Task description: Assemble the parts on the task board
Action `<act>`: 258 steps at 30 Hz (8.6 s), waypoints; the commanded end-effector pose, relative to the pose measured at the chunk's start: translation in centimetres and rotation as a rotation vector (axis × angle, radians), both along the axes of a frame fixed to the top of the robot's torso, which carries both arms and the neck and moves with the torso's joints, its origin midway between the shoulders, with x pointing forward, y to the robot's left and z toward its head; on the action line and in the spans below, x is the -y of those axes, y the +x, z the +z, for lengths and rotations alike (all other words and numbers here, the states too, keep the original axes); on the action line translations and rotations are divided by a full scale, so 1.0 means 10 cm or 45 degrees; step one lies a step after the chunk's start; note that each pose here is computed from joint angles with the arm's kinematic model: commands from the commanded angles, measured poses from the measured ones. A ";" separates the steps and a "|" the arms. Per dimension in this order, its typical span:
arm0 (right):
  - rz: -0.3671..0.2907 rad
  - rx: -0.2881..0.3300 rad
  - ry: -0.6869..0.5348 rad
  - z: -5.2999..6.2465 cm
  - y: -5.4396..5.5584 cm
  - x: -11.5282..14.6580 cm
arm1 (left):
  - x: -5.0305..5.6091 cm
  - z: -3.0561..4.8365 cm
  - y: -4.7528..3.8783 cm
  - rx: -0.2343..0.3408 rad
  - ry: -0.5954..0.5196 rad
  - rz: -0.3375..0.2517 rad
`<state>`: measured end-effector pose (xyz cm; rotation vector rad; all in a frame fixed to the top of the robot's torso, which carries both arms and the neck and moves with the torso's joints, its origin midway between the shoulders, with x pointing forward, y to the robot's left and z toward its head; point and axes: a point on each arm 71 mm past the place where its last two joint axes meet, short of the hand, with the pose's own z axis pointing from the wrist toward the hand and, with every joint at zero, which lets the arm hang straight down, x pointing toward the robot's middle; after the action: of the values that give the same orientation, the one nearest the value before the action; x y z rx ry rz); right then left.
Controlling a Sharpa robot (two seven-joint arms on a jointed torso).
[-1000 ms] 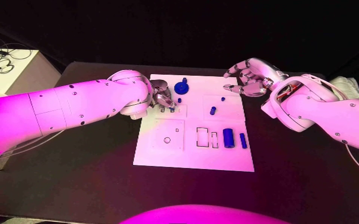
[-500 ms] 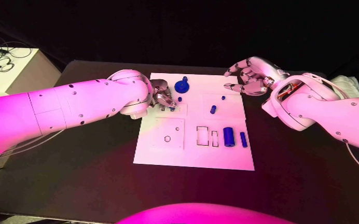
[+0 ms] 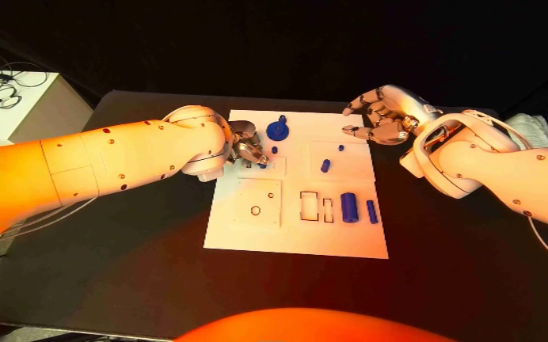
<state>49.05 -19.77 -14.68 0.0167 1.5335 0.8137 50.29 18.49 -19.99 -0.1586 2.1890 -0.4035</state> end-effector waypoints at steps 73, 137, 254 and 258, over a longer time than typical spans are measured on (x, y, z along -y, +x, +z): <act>-0.003 0.000 -0.006 0.00 0.00 0.03 | 0.08 -0.078 0.013 -0.088 0.053 -0.062; -0.035 -0.015 0.019 -0.05 0.03 0.10 | -0.28 0.728 0.406 0.009 -0.098 0.062; -0.069 -0.038 0.324 0.01 0.09 0.11 | -0.37 0.322 0.932 -0.190 -0.081 0.175; -0.070 -0.044 0.321 0.00 0.10 0.11 | -0.38 0.329 0.915 -0.195 -0.125 0.184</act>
<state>50.06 -20.92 -14.59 0.2602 1.4325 0.9589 59.51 22.64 -16.77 -0.3696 2.3018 -0.3589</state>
